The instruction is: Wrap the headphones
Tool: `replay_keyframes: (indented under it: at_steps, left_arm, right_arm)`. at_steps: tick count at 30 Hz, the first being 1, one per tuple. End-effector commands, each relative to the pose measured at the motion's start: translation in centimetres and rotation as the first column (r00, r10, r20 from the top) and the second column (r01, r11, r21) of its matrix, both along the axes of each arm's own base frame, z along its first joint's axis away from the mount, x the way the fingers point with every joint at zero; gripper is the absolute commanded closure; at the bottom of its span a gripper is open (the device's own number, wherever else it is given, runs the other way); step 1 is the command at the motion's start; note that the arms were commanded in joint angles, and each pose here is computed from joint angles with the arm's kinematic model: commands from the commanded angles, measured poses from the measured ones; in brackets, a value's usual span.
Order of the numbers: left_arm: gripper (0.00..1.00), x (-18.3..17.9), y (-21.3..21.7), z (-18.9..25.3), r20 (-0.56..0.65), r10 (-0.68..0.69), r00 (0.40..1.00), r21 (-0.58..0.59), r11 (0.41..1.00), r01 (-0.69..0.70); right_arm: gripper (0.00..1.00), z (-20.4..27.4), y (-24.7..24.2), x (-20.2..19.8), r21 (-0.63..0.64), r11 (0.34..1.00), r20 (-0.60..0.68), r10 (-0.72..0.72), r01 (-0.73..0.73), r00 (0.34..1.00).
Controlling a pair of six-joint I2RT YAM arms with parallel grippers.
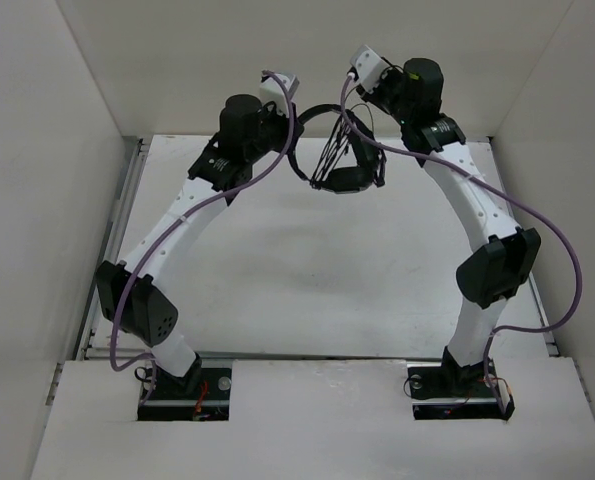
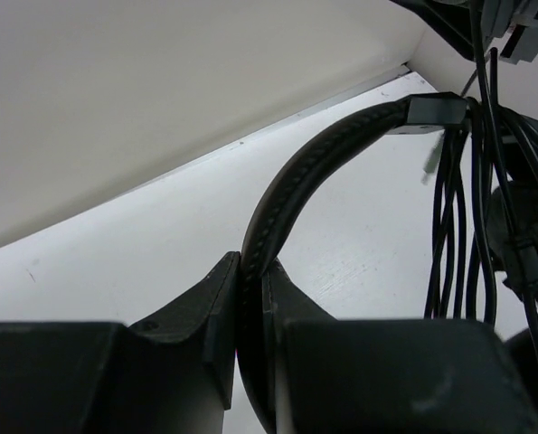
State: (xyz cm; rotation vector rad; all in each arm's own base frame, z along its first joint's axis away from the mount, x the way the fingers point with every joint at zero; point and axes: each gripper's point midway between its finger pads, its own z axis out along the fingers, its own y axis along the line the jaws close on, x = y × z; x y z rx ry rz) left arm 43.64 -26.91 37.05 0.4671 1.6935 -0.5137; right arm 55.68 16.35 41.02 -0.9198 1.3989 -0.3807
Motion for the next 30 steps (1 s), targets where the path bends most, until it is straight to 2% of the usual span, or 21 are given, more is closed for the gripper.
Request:
replay_keyframes:
  at_steps: [1,8,15,24,30]
  left_arm:
    - [1.0,0.1,0.1,2.9,0.013,-0.008,1.0,-0.117,0.993,0.009]
    - [1.0,2.1,0.3,0.1,-0.071,0.009,0.997,-0.12,0.993,-0.018]
    - [1.0,4.2,0.9,-4.5,-0.173,0.048,0.984,-0.077,0.995,-0.062]
    - [1.0,6.3,0.4,-12.0,-0.303,0.108,0.947,-0.026,0.992,-0.122]
    - [1.0,7.4,0.0,-11.9,-0.296,0.111,0.949,-0.054,0.99,-0.133]
  right_arm:
    - [0.58,2.1,-0.4,-1.5,0.081,0.996,0.002,0.028,-0.028,1.0]
    - [0.57,1.9,0.7,-2.9,0.182,0.975,-0.079,0.145,-0.128,0.986]
    - [0.57,3.1,-0.5,-3.3,0.28,0.951,-0.086,0.161,-0.131,0.983]
    - [0.54,1.1,-1.9,-3.4,0.372,0.925,-0.147,0.145,-0.081,0.978]
    - [0.52,-1.9,-1.7,-3.6,0.363,0.929,-0.209,0.159,-0.075,0.965]
